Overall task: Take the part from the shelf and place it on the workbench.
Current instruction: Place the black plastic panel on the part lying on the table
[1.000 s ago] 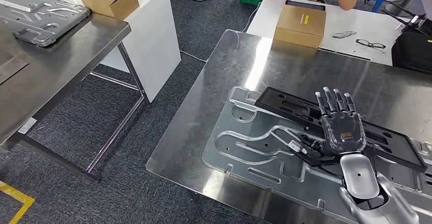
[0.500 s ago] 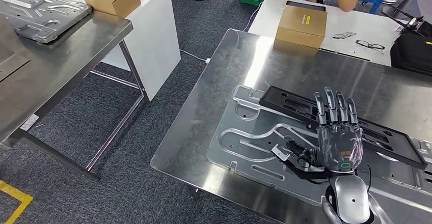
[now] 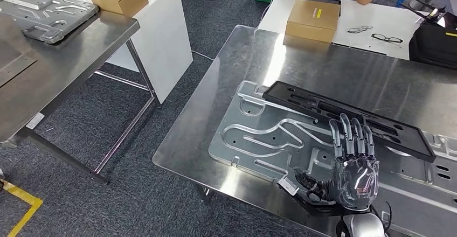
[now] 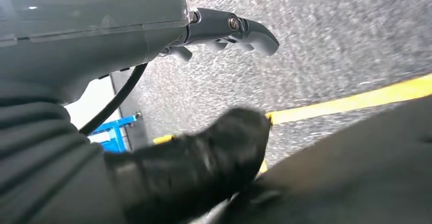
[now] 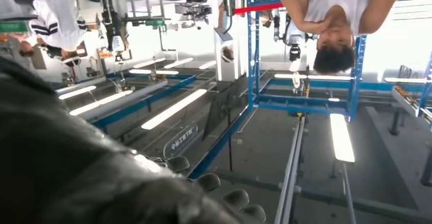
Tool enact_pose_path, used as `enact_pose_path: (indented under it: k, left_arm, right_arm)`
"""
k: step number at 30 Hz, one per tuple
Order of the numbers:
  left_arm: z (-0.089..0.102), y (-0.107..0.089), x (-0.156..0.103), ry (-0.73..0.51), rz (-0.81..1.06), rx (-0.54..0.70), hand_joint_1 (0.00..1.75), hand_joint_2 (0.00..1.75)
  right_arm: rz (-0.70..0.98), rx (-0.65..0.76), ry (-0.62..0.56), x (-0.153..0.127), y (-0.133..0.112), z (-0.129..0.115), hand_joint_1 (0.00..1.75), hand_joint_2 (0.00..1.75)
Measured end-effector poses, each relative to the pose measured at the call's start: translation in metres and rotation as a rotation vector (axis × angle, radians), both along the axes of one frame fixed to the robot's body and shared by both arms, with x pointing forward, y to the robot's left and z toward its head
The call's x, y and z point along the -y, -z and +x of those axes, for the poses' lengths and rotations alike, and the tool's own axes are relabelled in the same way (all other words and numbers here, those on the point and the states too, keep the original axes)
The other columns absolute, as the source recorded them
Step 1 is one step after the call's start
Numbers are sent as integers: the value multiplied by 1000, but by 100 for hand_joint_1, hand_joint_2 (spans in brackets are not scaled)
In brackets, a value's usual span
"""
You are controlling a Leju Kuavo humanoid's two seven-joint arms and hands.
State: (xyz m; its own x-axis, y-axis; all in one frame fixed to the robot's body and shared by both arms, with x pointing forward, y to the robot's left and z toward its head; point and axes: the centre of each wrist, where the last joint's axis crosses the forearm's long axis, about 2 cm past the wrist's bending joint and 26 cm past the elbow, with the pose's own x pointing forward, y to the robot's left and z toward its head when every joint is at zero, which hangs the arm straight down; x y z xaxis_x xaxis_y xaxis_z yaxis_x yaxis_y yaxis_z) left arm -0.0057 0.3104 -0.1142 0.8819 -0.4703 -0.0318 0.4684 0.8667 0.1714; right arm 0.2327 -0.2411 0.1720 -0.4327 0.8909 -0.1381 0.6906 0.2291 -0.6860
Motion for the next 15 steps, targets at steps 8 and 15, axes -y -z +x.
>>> enact_pose_path:
  k: [8,15]
  left_arm:
    - [-2,0,2,-7,-6,6,0,175]
    - [-2,0,7,-45,-27,16,0,175]
  right_arm:
    - [41,-15,-45,-14,2,-27,0,0]
    - [56,-9,-95,-20,0,-47,0,175]
